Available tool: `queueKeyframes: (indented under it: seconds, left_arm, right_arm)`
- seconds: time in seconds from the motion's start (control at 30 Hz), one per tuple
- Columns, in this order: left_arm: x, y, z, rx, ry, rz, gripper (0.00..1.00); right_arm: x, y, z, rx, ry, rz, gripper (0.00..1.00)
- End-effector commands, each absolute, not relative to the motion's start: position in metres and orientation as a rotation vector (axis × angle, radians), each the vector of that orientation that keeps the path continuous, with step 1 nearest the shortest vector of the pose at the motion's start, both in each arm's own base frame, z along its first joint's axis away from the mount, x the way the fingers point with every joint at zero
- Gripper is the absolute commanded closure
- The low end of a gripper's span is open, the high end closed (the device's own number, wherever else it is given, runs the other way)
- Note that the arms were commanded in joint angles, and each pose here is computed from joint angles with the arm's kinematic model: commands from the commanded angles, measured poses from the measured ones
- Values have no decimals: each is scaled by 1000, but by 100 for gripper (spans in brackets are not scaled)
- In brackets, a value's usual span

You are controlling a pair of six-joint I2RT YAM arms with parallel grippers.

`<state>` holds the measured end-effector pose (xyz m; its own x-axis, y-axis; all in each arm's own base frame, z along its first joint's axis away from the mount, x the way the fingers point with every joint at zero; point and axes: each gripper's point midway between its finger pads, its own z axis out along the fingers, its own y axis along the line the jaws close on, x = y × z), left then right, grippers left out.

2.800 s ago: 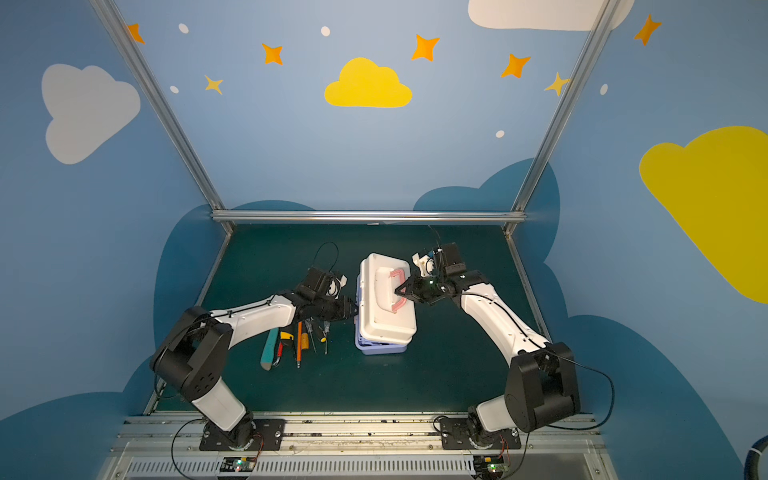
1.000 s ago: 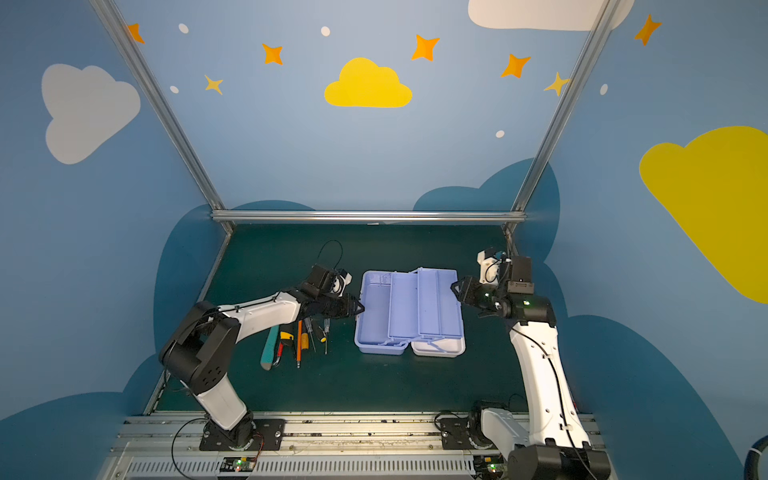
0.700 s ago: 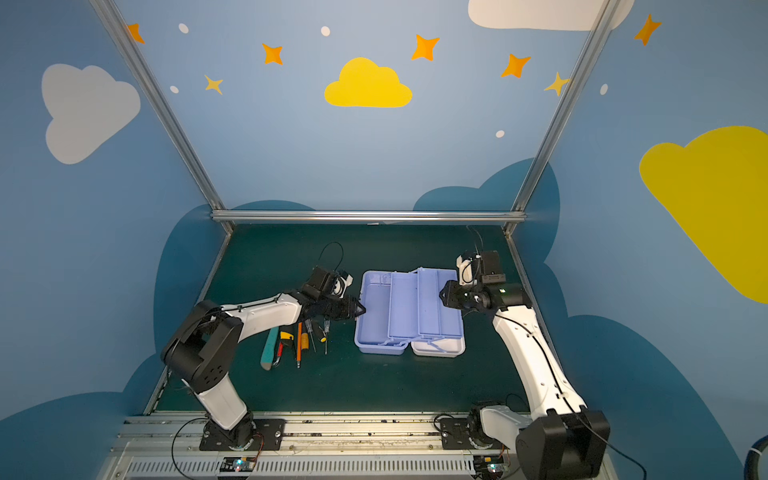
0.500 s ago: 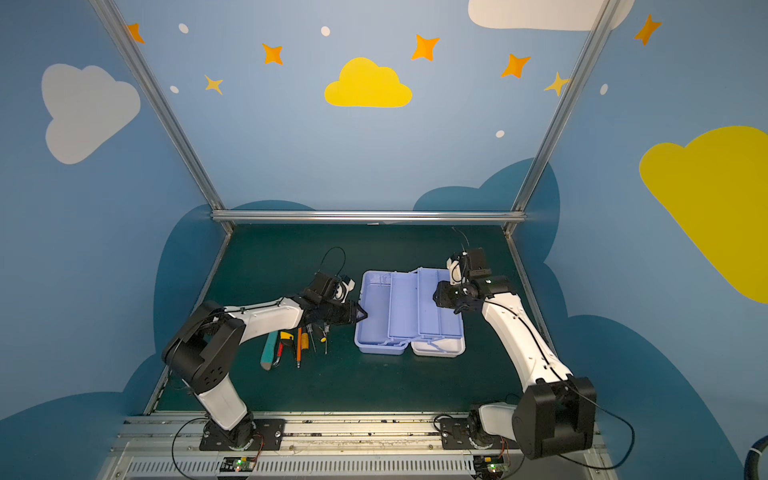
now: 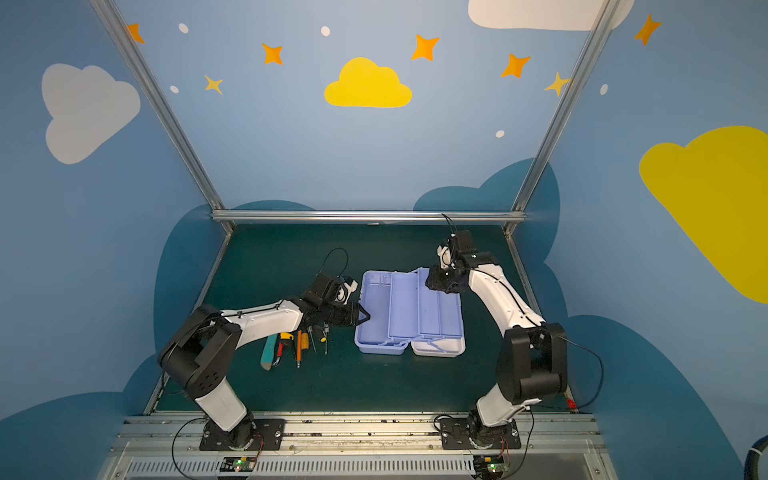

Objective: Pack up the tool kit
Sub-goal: 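Lay the lid flat away from the box and release with the right gripper, then move the right gripper to the clear-handled screwdriver and grasp it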

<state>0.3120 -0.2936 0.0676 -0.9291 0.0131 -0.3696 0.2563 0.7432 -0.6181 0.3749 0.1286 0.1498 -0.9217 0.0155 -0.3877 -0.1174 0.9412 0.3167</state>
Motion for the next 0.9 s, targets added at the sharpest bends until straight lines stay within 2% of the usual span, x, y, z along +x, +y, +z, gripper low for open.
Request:
queueKeyframes:
  seconds: [0.0,0.27,0.53,0.63,0.73,0.87]
  left_arm:
    - [312,-293,70,245,2581,-982,52]
    - [320,-298,76,243,2550,-992,51]
    - [334,-299,80,241,2541,-937,44]
    - [337,-285,85,209,2542,-841,37]
    - [337,-262,94,159,2523,-747,35]
    - [340,-219,117,46,2457,-628,30]
  right_arm:
    - [379,141,153,-82,2748,533,53]
    - [405,165,155,-129,2721,603,53]
    - [424,165,178,-161,2673,557,53]
    - [420,165,193,-166,2656,514,53]
    - [405,174,208,-215,2629,457,53]
    - [377,216,221,-342,2571,482,53]
